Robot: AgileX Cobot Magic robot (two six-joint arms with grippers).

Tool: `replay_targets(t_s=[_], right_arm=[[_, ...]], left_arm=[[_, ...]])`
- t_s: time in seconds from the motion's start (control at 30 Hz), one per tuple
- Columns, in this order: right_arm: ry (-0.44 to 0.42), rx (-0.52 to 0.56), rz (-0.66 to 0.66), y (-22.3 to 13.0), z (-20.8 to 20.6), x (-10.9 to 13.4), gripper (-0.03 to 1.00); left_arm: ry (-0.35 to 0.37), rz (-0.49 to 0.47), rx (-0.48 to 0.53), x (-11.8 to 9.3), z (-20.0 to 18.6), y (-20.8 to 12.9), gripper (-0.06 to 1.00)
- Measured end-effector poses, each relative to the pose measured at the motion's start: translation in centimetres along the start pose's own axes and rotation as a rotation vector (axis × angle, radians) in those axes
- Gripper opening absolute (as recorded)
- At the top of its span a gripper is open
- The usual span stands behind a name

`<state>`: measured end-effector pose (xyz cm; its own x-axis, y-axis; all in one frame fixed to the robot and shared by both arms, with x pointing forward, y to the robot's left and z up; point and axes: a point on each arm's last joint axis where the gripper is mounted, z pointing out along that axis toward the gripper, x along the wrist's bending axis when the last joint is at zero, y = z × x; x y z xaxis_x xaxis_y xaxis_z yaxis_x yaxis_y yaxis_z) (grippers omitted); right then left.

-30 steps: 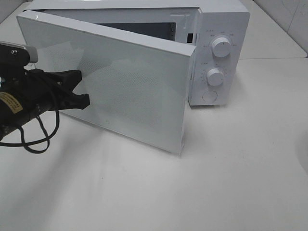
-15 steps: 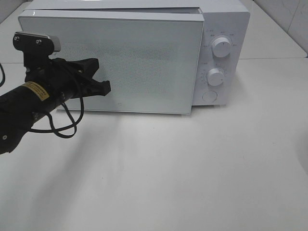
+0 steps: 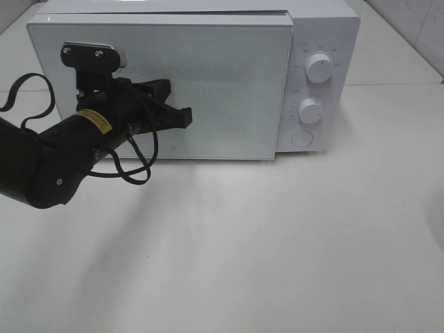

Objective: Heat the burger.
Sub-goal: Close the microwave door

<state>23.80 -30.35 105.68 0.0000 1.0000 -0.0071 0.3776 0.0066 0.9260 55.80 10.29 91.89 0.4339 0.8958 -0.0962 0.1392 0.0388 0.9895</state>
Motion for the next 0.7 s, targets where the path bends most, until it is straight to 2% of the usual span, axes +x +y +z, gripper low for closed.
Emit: replay_targets(t_s=[0.37,0.47,0.53,0.7], right_arm=[[0.0,0.0,0.0,0.0,0.0,0.0,0.74],[0.0,0.0,0.0,0.0,0.0,0.0,0.74],[0.0,0.0,0.0,0.0,0.0,0.0,0.74],[0.0,0.0,0.0,0.0,0.0,0.0,0.74]], left_arm=[[0.023,0.018,0.015,-0.9,0.7,0.2,0.0],[0.011,0.061,0.025,-1.3,1.6,0.4,0.0],[-0.035,0.104,0.042,-2.6,3.1,0.2,0.0],[-0.079,0.112,0.052,-4.3,4.2,0.4,0.0]])
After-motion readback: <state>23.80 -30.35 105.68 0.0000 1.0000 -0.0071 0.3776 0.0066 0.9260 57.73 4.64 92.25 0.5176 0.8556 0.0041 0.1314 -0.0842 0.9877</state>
